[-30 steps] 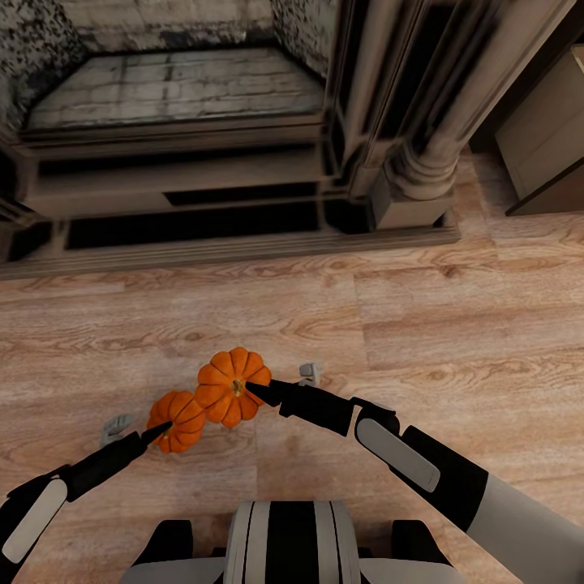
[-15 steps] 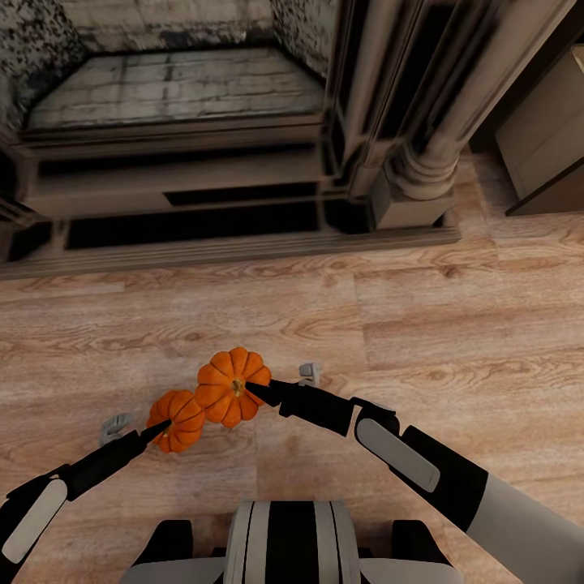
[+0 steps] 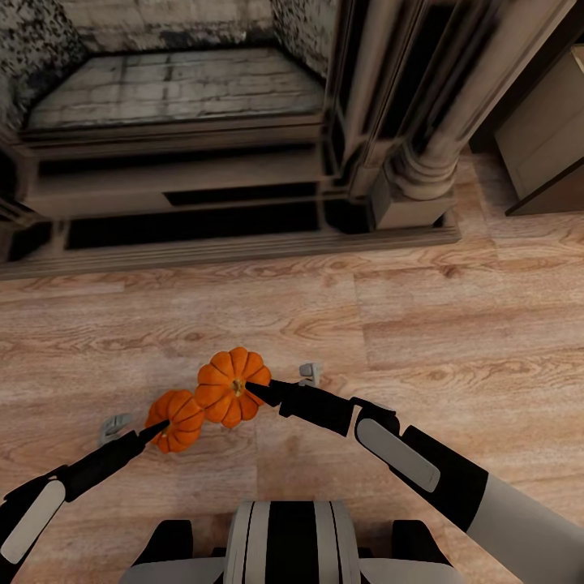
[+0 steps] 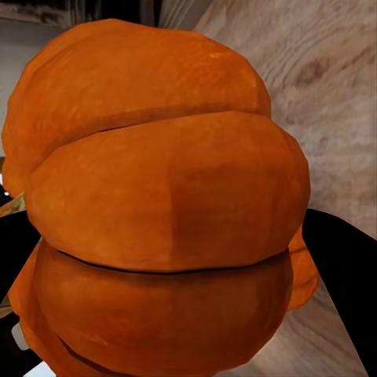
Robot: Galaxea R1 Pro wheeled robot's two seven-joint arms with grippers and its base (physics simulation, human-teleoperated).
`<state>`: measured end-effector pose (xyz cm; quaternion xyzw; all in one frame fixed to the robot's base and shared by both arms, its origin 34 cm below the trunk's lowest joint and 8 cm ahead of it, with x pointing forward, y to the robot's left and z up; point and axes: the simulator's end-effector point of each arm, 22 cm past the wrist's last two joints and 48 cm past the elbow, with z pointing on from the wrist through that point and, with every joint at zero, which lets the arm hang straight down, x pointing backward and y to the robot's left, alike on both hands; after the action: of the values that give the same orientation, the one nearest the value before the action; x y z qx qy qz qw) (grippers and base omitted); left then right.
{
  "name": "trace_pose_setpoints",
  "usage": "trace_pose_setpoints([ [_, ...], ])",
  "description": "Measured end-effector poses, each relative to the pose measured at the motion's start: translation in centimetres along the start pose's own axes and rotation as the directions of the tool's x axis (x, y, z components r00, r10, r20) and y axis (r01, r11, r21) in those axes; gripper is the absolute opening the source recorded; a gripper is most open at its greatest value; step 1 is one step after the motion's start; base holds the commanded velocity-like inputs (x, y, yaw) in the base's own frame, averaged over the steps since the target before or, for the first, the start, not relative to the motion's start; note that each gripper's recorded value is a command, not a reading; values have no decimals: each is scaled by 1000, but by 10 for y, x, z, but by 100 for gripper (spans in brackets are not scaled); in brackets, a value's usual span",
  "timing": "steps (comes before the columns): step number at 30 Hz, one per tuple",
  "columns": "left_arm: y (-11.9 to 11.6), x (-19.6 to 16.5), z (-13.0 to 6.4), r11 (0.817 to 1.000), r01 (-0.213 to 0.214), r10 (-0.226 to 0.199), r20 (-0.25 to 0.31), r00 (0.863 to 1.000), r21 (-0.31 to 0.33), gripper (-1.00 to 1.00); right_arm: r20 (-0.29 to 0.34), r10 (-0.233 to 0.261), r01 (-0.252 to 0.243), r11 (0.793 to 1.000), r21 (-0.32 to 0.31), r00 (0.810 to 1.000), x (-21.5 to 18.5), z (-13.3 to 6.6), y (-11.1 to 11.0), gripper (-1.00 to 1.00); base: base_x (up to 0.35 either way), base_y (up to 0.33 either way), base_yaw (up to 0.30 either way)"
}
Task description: Place each of the two pumpkins and all three candles from the living room inside a cabinet in the living room (use any cabinet), then make sure every cabinet is closed, and position the cauldron so it is next to a table in the living room.
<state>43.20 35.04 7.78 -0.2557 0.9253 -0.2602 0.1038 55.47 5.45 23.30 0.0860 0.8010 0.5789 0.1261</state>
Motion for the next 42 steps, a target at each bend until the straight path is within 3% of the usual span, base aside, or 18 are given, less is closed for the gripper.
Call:
trace_pose_setpoints([
  [10,-1,-7,-3,1000,-16,16,15,1000,-8,-100,4,-11,11,1000,-3,1000,-4,-1,5,-100,0,0,0],
  [42,-51,-52,-31,995,-75,68,112,991,59,-100,48,-126,128,991,-38,991,-38,-12,69,-100,0,0,0],
])
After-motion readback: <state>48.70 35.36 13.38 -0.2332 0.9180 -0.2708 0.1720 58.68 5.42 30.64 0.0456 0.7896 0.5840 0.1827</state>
